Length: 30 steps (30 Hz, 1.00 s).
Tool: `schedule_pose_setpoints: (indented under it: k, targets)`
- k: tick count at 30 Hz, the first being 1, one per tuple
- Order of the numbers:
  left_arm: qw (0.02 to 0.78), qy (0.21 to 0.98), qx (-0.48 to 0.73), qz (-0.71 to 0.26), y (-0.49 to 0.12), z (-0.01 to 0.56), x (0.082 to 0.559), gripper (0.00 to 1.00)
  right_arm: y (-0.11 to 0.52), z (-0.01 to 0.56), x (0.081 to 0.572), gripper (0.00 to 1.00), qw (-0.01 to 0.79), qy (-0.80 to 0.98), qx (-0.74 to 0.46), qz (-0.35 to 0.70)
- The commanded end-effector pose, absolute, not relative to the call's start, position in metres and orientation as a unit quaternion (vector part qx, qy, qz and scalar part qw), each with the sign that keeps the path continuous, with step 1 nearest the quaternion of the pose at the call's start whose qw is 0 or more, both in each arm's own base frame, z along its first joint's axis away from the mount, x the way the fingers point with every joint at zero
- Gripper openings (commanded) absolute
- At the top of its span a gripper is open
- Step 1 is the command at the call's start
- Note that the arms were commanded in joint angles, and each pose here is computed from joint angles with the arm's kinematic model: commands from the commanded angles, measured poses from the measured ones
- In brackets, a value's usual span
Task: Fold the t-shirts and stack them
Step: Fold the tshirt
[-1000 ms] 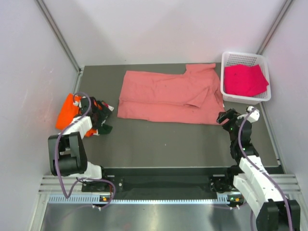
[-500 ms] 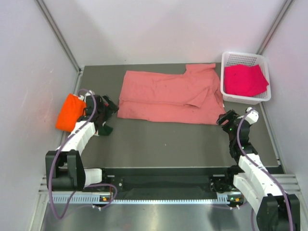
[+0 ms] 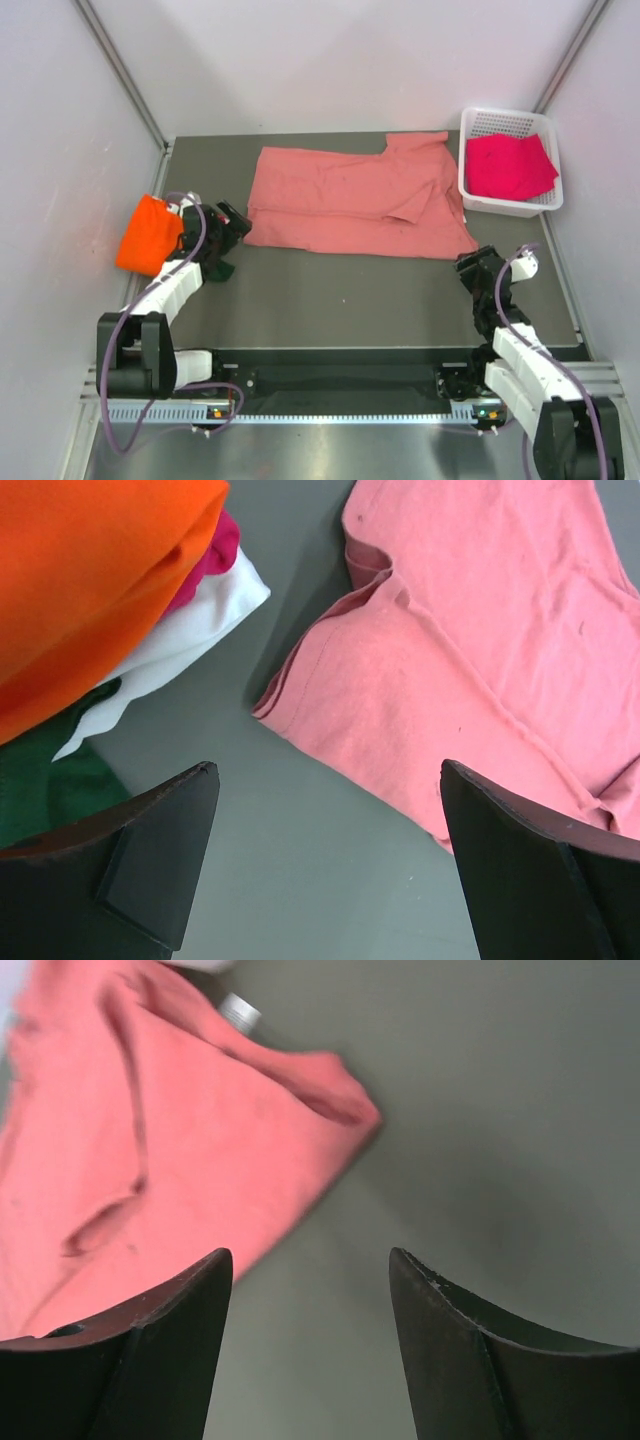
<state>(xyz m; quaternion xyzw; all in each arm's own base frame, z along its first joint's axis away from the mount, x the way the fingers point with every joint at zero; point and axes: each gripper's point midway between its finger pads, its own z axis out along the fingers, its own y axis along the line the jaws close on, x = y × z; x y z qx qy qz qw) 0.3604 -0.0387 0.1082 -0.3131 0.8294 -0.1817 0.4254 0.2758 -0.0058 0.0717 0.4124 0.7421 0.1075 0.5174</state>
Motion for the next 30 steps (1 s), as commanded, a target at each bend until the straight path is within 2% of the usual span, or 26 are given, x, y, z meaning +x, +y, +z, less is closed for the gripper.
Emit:
schedule_pose_setpoints:
  k: [1, 5, 13, 19, 20, 22, 23, 25, 30]
  targets:
    - [0.449, 0.815, -0.308, -0.199, -0.042, 0.116, 0.373, 0.96, -0.006, 0.077, 0.291, 0.64, 0.519, 0.709, 0.459, 0.130]
    - [0.445, 0.819, -0.300, -0.202, -0.046, 0.115, 0.373, 0.96, -0.003, 0.053, 0.302, 0.64, 0.482, 0.718, 0.486, 0.127]
    - [0.439, 0.824, -0.296, -0.201, -0.048, 0.111, 0.369, 0.95, -0.007, 0.026, 0.318, 0.57, 0.467, 0.696, 0.531, 0.123]
    - [0.420, 0.835, -0.306, -0.183, -0.048, 0.100, 0.368, 0.91, -0.009, 0.026, 0.326, 0.42, 0.454, 0.712, 0.526, 0.102]
    - [0.407, 0.842, -0.307, -0.177, -0.048, 0.093, 0.367, 0.91, -0.011, 0.029, 0.327, 0.32, 0.455, 0.715, 0.523, 0.095]
    - [0.402, 0.843, -0.309, -0.179, -0.051, 0.089, 0.367, 0.91, -0.019, 0.037, 0.326, 0.21, 0.462, 0.718, 0.516, 0.076]
    - [0.400, 0.844, -0.309, -0.180, -0.053, 0.086, 0.366, 0.90, -0.024, 0.039, 0.325, 0.10, 0.464, 0.715, 0.517, 0.070]
    - [0.399, 0.843, -0.310, -0.185, -0.056, 0.082, 0.367, 0.88, -0.028, 0.044, 0.324, 0.01, 0.468, 0.721, 0.507, 0.066]
    - [0.398, 0.851, -0.288, -0.187, -0.068, 0.071, 0.374, 0.77, -0.032, 0.040, 0.311, 0.00, 0.473, 0.722, 0.502, 0.065]
